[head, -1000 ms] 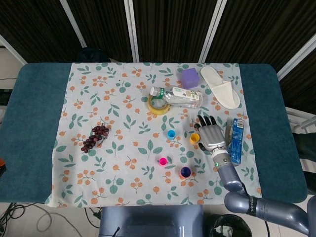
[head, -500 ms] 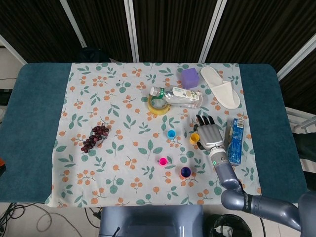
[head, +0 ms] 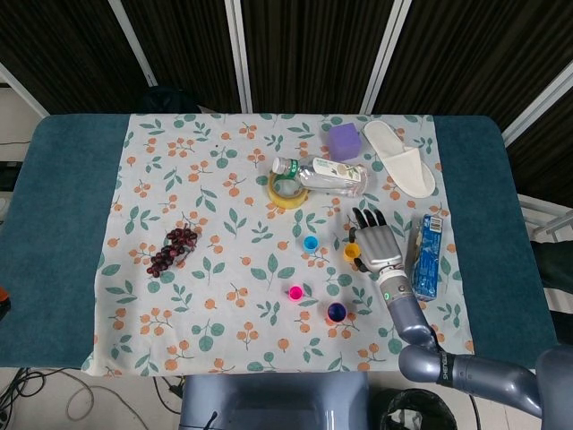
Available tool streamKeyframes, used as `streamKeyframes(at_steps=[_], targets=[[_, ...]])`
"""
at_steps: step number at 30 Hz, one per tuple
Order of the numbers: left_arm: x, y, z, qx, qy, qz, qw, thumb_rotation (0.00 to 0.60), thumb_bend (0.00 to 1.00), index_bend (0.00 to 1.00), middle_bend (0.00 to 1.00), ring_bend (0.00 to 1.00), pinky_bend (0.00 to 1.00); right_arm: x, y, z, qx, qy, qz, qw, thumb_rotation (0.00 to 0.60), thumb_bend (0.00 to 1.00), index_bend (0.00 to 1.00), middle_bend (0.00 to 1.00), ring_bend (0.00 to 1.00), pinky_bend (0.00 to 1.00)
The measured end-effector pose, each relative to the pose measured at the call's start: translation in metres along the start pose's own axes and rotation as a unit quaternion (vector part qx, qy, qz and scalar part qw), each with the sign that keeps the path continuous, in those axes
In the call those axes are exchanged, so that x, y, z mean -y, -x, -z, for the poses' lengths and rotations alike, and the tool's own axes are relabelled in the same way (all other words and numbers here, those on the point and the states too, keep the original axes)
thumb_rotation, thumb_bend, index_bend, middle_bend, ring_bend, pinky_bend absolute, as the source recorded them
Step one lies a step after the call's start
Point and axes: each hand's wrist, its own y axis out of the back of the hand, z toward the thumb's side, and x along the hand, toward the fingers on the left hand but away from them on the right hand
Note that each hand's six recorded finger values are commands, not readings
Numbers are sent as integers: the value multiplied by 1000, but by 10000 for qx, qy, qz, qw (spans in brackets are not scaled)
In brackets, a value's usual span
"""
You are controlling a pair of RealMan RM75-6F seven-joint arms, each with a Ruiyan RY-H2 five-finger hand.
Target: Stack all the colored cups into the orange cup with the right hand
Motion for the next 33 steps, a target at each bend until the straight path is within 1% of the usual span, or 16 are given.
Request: streamKeyframes(at_steps=[8,14,20,24,27,33], targets=[[0,0,0,-10,12,-7,10000,600,762,150,8,0,0,-6,-3,-3,-64,30,71,10000,600,392,516,0,0,44],[0,0,0,0,12,3,10000,600,763,150,8,0,0,-21,-17,-7,-209,95,170,9996,600,393,516,0,0,44],[0,0,-2,15,18,-5,10000,600,762,150,8,0,0,-36,-53,-17,-579,83,248,9980,600,393,516,0,0,46],[0,0,-2,15,31,-17,10000,600,762,150,8,0,0,-41,-88,-23,-812,79,276,9963,600,393,516,0,0,46],[0,0,-1,11,38,-13,10000,600,763,151,8,0,0,-39,-112,-20,-855,77,265,9960,600,393,516,0,0,46],[1,0,-3,33,26,8,10000,600,763,150,8,0,0,-34,-141,-16,-907,66,364,9952,600,392,516,0,0,47]])
